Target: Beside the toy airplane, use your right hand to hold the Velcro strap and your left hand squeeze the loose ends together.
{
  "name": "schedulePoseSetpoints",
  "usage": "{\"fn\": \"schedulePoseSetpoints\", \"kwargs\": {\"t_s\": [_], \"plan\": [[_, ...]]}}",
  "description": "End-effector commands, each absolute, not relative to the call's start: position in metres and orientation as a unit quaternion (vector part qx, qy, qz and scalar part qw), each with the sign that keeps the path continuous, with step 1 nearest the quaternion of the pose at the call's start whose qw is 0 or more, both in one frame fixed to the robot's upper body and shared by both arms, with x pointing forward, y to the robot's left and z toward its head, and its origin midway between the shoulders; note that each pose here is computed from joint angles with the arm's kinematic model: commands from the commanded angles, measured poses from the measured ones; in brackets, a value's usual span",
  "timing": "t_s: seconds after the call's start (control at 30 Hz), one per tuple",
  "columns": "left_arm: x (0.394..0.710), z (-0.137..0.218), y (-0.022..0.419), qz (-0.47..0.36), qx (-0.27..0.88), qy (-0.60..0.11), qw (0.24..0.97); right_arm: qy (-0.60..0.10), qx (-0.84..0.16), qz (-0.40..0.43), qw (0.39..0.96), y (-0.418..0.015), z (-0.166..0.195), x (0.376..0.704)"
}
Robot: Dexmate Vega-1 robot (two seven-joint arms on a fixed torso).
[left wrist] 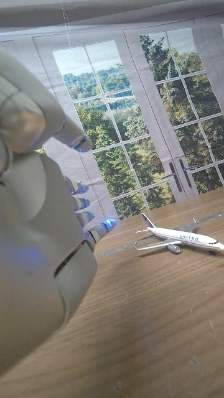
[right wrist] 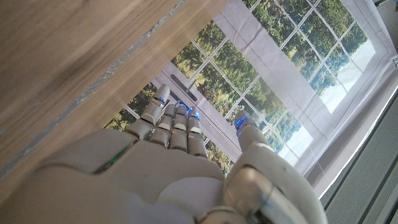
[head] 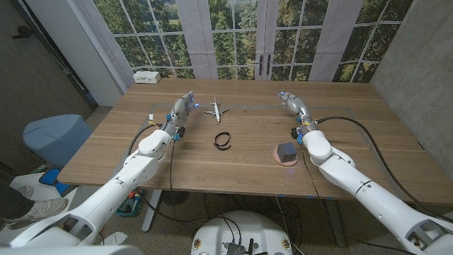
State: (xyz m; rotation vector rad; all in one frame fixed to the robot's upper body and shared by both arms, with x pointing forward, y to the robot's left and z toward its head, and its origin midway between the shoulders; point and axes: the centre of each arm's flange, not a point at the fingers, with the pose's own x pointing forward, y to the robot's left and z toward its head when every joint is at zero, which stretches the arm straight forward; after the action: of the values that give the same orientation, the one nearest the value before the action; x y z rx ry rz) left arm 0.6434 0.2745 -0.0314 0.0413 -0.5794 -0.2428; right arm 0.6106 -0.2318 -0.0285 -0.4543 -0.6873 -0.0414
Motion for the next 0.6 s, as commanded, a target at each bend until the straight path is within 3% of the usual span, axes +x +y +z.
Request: {"fn": "schedulePoseSetpoints", "kwargs": {"t_s": [0.03,0.6], "plan": [[0.643,-0.033,0.269,-0.122,0.023,-0.284,0.951,-0.342,-0.288,-0.044,0.893,-0.222,-0.029,0.589],[0.641,-0.036,0.268,-0.118,0.023,-0.284,0.951,-0.348,-0.356,-0.056,0.866,-0.204,-0.026,0.576]]}}
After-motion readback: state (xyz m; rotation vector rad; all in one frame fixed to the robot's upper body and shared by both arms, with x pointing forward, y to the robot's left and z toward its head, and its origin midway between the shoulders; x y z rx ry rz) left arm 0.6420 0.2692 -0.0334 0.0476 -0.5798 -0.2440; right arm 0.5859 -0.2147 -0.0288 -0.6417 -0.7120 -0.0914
